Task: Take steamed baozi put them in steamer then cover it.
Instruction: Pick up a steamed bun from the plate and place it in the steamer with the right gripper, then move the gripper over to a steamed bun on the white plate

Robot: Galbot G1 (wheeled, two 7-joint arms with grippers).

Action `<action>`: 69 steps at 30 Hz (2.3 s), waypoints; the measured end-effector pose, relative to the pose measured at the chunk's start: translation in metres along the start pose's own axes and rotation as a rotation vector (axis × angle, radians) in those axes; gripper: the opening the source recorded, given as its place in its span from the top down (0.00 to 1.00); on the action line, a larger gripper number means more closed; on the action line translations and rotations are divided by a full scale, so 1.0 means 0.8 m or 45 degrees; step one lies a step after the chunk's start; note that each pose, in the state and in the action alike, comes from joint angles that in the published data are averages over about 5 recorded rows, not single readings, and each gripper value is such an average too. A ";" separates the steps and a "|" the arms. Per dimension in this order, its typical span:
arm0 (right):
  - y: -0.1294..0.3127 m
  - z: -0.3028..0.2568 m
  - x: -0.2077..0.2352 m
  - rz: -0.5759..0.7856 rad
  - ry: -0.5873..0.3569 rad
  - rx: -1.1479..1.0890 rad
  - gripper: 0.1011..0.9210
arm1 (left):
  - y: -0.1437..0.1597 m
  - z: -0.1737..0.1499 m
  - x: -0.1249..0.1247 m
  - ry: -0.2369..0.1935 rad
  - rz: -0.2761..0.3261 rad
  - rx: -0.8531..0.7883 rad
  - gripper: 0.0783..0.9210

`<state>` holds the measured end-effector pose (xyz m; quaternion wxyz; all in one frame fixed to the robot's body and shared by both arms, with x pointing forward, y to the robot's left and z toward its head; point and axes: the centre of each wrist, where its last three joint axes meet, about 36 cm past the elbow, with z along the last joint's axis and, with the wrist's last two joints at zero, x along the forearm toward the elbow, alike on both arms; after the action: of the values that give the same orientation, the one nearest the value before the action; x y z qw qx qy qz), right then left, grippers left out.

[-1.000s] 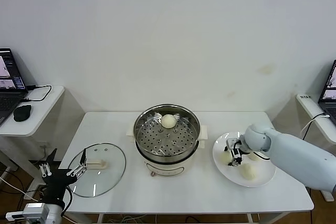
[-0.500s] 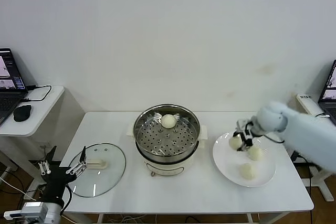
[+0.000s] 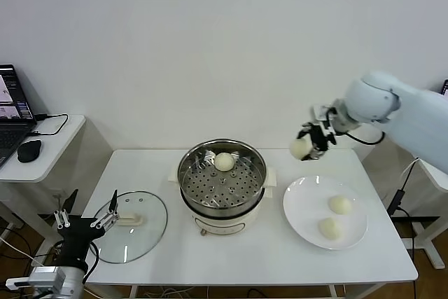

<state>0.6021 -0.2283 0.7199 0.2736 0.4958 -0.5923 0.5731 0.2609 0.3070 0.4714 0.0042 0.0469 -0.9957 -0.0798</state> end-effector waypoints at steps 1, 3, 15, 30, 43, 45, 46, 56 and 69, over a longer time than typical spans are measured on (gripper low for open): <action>-0.002 -0.013 -0.003 -0.005 -0.012 0.005 0.36 | 0.000 0.000 -0.001 -0.002 -0.003 0.000 0.12; -0.006 -0.039 -0.011 -0.018 -0.033 0.015 0.36 | 0.001 -0.001 -0.002 -0.006 -0.010 0.000 0.12; -0.013 -0.170 -0.115 -0.120 -0.072 0.033 0.35 | 0.003 -0.001 -0.003 -0.013 -0.035 0.007 0.12; -0.017 -0.253 -0.227 -0.138 -0.042 -0.044 0.35 | 0.005 -0.004 -0.002 -0.025 -0.046 0.012 0.12; -0.021 -0.260 -0.263 -0.126 -0.026 -0.124 0.26 | 0.003 0.000 -0.005 -0.019 -0.043 0.017 0.12; -0.022 -0.257 -0.259 -0.132 -0.025 -0.127 0.20 | 0.004 0.000 -0.005 -0.018 -0.044 0.015 0.12; -0.023 -0.255 -0.255 -0.135 -0.025 -0.127 0.17 | 0.004 0.000 -0.005 -0.017 -0.045 0.014 0.12; -0.053 -0.188 -0.161 -0.120 0.015 -0.106 0.12 | 0.004 -0.003 -0.005 -0.024 -0.038 0.012 0.12; -0.008 -0.021 -0.017 -0.122 0.088 -0.082 0.12 | -0.001 -0.006 -0.004 -0.026 -0.004 0.007 0.12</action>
<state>0.6086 -0.2074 0.7132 0.3366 0.4945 -0.5762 0.5569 0.2644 0.3059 0.4757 -0.0064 0.0475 -0.9958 -0.0776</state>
